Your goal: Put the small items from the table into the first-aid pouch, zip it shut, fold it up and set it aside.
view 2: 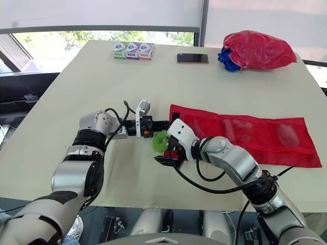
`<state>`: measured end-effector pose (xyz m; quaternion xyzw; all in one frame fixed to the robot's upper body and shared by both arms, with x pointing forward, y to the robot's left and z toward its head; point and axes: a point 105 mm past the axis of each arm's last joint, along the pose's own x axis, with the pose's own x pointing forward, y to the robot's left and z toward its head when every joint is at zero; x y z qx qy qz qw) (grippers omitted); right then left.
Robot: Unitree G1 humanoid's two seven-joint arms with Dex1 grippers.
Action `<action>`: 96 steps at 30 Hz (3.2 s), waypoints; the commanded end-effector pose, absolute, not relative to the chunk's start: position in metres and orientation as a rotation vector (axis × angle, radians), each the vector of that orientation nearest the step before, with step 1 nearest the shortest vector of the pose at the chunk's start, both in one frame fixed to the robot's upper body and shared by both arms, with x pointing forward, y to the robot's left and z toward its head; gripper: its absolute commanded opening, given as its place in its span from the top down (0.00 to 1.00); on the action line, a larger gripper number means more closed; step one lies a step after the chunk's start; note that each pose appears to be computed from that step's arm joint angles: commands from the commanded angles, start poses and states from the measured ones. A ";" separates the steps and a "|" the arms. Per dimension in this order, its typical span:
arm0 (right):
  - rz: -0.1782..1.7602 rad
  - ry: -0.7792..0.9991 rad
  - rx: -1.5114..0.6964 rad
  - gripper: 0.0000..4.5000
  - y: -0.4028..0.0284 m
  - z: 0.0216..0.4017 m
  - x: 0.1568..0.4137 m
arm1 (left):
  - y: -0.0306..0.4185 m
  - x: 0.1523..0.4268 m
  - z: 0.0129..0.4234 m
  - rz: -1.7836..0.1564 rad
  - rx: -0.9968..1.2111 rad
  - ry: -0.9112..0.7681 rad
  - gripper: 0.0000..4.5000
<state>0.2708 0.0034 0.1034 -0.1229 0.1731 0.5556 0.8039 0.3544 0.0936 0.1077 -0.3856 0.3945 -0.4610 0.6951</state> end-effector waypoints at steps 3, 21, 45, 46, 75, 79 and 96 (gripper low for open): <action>1.218 0.369 -0.307 0.00 0.005 0.100 0.270 | 0.078 0.353 0.109 -1.059 -0.857 0.868 0.99; 1.195 0.350 -0.311 0.00 -0.018 0.117 0.267 | 0.038 0.340 0.094 -1.113 -0.845 0.919 0.99; 1.139 0.551 -0.546 0.99 -0.045 0.072 0.259 | 0.022 0.340 0.089 -1.127 -0.826 0.929 1.00; 1.143 0.530 -0.520 0.99 -0.044 0.077 0.259 | 0.023 0.341 0.089 -1.124 -0.822 0.925 1.00; 0.670 0.076 0.385 0.99 -0.126 0.123 0.246 | 0.100 0.339 0.073 -1.140 -0.448 0.834 1.00; 0.635 0.079 0.395 0.99 -0.135 0.121 0.243 | 0.110 0.344 0.073 -1.117 -0.425 0.817 1.00; 0.435 0.037 0.408 0.99 -0.183 0.119 0.243 | 0.157 0.344 0.077 -1.089 -0.334 0.797 1.00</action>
